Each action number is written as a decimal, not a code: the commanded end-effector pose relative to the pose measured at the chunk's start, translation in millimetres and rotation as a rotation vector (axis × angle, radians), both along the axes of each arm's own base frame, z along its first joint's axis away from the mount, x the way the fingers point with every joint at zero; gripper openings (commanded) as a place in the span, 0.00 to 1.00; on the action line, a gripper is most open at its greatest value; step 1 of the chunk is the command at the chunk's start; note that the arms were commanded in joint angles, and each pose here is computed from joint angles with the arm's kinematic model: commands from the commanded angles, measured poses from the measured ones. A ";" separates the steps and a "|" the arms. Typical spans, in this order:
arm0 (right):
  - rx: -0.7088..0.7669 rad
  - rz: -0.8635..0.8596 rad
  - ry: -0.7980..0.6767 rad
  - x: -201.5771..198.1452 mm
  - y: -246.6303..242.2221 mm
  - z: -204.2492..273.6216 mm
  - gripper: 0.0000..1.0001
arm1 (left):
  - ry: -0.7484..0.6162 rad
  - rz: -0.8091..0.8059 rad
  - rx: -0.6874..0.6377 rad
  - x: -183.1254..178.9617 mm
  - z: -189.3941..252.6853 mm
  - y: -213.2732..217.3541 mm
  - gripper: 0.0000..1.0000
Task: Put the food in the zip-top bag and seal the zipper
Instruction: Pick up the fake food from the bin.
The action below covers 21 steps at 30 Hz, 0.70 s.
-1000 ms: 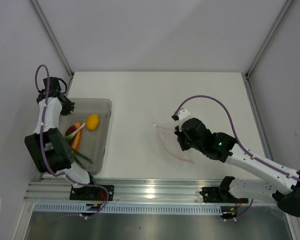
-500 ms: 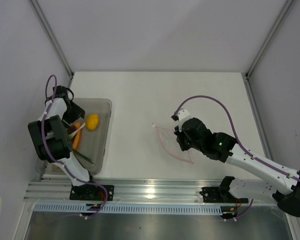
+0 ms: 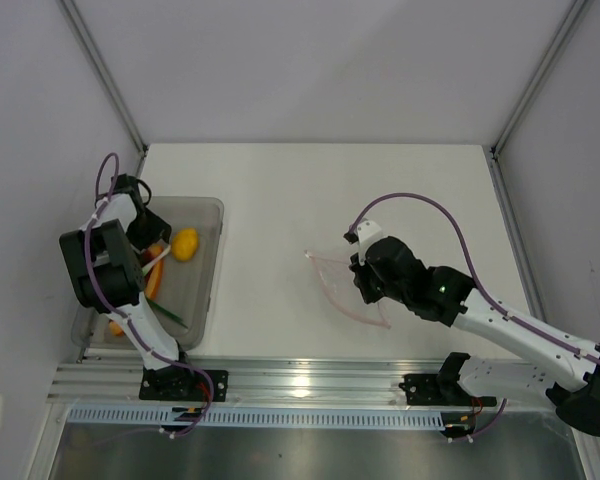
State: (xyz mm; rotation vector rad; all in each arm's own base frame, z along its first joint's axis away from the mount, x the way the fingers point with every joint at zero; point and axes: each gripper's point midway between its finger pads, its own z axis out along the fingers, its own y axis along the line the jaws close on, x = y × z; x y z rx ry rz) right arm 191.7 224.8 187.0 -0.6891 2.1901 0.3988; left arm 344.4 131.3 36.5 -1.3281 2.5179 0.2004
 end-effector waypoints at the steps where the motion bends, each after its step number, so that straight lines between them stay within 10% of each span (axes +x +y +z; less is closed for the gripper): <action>1: 0.042 0.014 -0.035 3.0 3.1 12.2 0.00 | 0.028 0.025 0.012 1.4 -1.5 6.0 0.84; 6: 0.045 0.006 -0.045 3.9 0.0 15.6 0.00 | 0.071 0.001 0.015 -3.4 -14.6 7.2 0.71; 15: 0.048 -0.007 -0.050 6.9 -1.9 15.9 0.00 | 0.110 -0.035 0.015 -2.4 -23.5 9.9 0.01; 21: 0.046 -0.012 -0.049 7.5 -2.7 15.2 0.00 | 0.055 -0.033 0.020 5.7 -1.9 10.1 0.00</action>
